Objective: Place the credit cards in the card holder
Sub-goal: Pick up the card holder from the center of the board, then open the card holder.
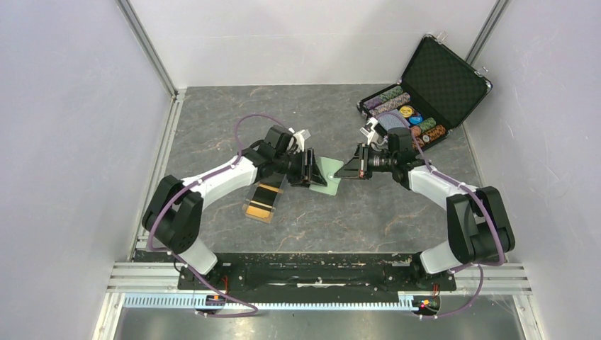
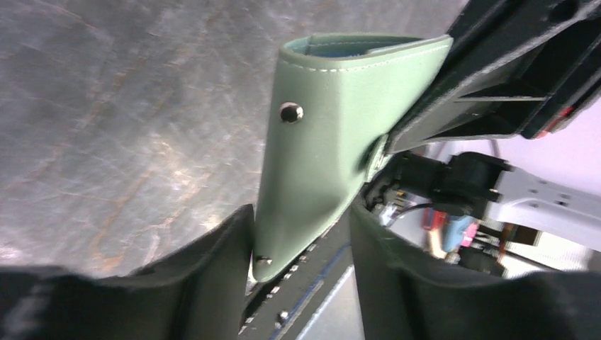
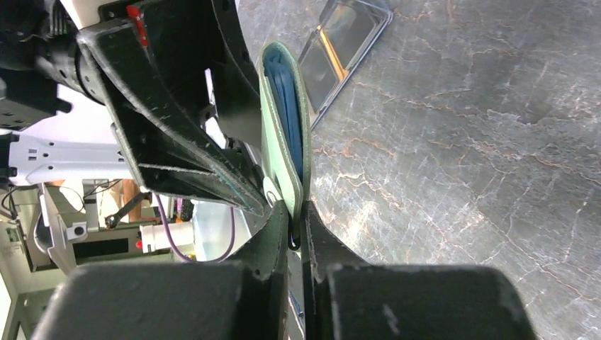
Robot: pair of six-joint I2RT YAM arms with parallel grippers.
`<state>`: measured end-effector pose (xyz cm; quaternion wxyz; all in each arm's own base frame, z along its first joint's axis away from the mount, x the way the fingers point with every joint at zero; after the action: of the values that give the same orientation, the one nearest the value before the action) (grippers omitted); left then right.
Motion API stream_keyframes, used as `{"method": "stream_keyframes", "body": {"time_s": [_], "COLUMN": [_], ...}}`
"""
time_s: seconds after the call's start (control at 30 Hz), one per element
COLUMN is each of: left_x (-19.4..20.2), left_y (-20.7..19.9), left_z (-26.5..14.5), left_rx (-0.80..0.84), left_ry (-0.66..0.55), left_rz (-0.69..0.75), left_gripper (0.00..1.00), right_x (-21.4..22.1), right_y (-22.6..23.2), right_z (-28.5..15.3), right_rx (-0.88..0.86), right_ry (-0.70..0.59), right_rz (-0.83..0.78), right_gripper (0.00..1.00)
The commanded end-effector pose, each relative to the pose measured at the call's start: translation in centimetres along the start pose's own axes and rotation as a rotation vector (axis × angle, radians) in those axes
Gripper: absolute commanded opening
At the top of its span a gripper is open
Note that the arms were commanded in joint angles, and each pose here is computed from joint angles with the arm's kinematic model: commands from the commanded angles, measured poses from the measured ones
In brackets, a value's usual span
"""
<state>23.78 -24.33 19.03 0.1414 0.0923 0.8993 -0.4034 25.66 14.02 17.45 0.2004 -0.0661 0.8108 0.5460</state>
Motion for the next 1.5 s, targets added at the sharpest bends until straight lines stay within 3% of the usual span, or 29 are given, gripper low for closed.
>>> {"method": "stream_keyframes", "body": {"time_s": [0.0, 0.17, 0.33, 0.4, 0.5, 0.7, 1.0, 1.47], "left_x": [-0.5, -0.1, 0.1, 0.0, 0.0, -0.1, 0.4, 1.2], "left_y": [-2.7, -2.7, -2.1, -1.9, -1.9, -2.8, -3.4, -2.3], "left_z": [-1.2, -1.2, -2.0, -2.4, -3.0, -3.4, -3.2, -2.6], "left_rx": [0.267, 0.299, 0.153, 0.067, -0.073, -0.23, -0.247, -0.3], "left_ry": [-0.067, -0.068, -0.102, -0.112, -0.103, -0.075, -0.056, -0.015], "left_rz": [0.061, 0.046, 0.022, 0.021, 0.037, 0.079, 0.102, 0.084], "left_gripper": [0.47, 0.03, 0.02, 0.02, 0.02, 0.02, 0.02, 0.02], "right_x": [-1.2, -1.2, -1.7, -1.8, -1.9, -1.3, -1.0, -1.1], "right_y": [2.1, 1.8, 1.6, 1.7, 2.0, 2.8, 2.8, 3.6], "right_z": [-0.5, -0.5, -0.7, -0.9, -0.6, 1.9, 4.8, 5.8], "right_rx": [-0.083, -0.053, 0.073, 0.17, 0.275, 0.324, 0.408, 0.394], "right_ry": [-0.013, -0.03, -0.076, -0.081, -0.041, 0.056, 0.116, 0.132], "right_rz": [-0.106, -0.085, -0.089, -0.102, -0.147, -0.166, -0.156, -0.186], "right_gripper": [0.0, 0.02, 0.62, 0.79, 0.93, 0.98, 0.95, 0.96]}}
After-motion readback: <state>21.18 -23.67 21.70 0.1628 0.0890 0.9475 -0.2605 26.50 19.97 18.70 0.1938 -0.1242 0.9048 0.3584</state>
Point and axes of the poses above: each gripper's point midway between its finger pads, its own z axis out along the fingers, its own y axis along the line the jaws close on, x = y × z, the point moved 10 cm from there along -z, back along the fingers, and after that the axes turned 1 degree about z, right-handed, at the moved point
